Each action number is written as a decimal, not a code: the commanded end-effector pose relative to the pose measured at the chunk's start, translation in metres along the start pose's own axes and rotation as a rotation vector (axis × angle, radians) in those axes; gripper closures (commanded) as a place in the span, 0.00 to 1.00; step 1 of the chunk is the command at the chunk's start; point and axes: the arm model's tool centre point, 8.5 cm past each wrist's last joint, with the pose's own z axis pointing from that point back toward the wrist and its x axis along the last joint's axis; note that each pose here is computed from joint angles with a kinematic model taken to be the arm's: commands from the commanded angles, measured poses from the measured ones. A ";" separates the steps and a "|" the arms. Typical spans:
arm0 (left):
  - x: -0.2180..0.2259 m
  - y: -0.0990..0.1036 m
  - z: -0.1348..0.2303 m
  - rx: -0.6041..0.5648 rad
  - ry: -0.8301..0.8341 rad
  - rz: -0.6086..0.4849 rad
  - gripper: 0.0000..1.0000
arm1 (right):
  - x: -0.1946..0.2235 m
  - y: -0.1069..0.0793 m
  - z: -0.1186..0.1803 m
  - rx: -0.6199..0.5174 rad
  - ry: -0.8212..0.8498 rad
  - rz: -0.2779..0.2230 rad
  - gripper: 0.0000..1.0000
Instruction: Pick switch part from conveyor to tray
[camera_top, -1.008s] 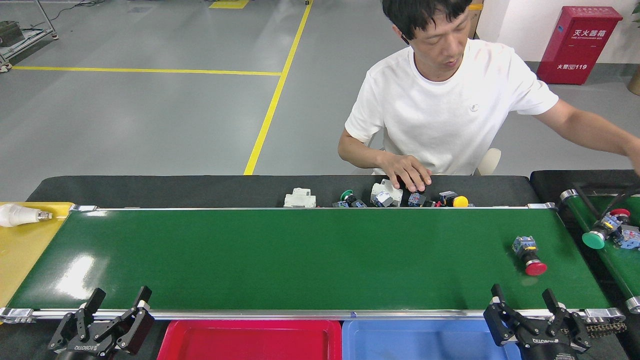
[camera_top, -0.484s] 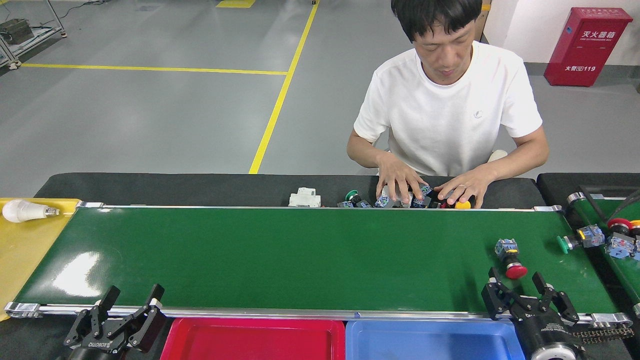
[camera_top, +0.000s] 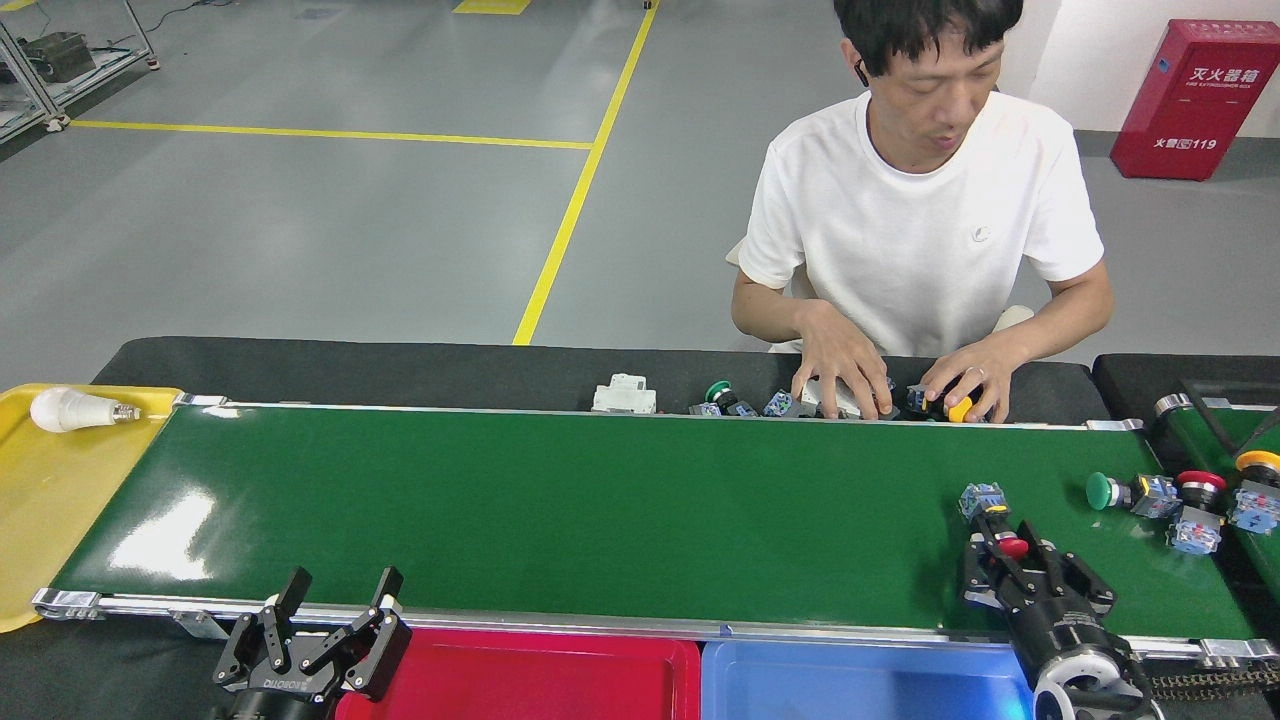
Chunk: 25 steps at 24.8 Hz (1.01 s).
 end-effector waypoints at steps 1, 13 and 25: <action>0.000 0.006 0.000 0.022 -0.010 -0.008 0.00 | 0.003 -0.005 -0.003 -0.005 -0.014 0.003 0.83; 0.003 -0.001 0.007 0.007 -0.018 -0.043 0.00 | 0.070 -0.023 0.059 -0.120 -0.573 0.003 0.87; 0.006 0.002 0.003 0.022 -0.020 -0.033 0.00 | 0.207 0.043 0.122 0.021 -1.086 -0.016 0.44</action>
